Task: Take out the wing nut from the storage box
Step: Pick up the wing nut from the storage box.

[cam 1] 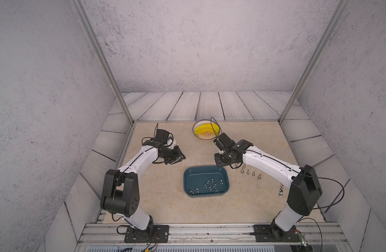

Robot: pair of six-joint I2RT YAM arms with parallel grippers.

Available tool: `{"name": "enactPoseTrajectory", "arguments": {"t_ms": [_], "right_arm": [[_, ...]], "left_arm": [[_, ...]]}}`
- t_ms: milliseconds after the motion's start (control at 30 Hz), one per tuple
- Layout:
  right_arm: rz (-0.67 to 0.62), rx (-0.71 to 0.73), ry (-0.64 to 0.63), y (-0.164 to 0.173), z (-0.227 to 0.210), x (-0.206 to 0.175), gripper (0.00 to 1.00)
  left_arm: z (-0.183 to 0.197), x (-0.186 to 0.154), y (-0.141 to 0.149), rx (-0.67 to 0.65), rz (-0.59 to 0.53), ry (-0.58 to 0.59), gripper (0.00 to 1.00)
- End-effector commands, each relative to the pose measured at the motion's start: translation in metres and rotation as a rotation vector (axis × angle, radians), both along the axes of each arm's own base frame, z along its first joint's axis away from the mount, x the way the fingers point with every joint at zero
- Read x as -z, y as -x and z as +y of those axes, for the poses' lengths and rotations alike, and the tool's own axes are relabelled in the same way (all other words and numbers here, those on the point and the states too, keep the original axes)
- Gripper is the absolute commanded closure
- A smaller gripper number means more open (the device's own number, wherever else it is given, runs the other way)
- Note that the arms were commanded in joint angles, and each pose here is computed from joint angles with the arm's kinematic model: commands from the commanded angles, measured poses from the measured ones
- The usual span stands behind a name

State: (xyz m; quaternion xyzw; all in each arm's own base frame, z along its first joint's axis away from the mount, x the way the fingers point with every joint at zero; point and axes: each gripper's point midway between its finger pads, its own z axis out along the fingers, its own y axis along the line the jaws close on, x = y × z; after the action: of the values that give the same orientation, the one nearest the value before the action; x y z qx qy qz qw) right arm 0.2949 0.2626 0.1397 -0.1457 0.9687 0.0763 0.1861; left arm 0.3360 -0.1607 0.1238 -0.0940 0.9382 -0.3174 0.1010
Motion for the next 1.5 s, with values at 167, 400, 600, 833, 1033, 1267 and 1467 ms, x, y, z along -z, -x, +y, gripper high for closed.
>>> {"name": "enactPoseTrajectory", "arguments": {"t_ms": [167,400,600,833,1033,1267,1467], "right_arm": [[0.180,-0.035,-0.012,0.043,0.005,0.044,0.80],[0.197,-0.056,-0.047,0.044,0.025,0.065,0.76],[0.233,-0.069,-0.036,0.041,0.035,0.081,0.74],[0.248,-0.037,0.015,0.037,0.031,0.090,0.74],[0.236,-0.014,0.033,0.031,0.031,0.094,0.74],[0.250,-0.006,0.060,0.028,0.032,0.098,0.74],[0.262,0.002,0.082,0.029,0.029,0.104,0.74]], "left_arm": [[0.015,0.011,0.026,-0.082,0.029,0.005,0.68],[0.014,0.020,0.030,-0.092,0.057,0.014,0.68],[0.012,0.020,0.026,-0.101,0.063,0.023,0.68],[0.012,0.016,0.025,-0.113,0.051,0.031,0.68],[0.011,0.017,0.025,-0.117,0.052,0.035,0.68],[0.009,0.016,0.023,-0.112,0.050,0.039,0.68],[0.009,0.018,0.023,-0.108,0.054,0.038,0.68]]}}
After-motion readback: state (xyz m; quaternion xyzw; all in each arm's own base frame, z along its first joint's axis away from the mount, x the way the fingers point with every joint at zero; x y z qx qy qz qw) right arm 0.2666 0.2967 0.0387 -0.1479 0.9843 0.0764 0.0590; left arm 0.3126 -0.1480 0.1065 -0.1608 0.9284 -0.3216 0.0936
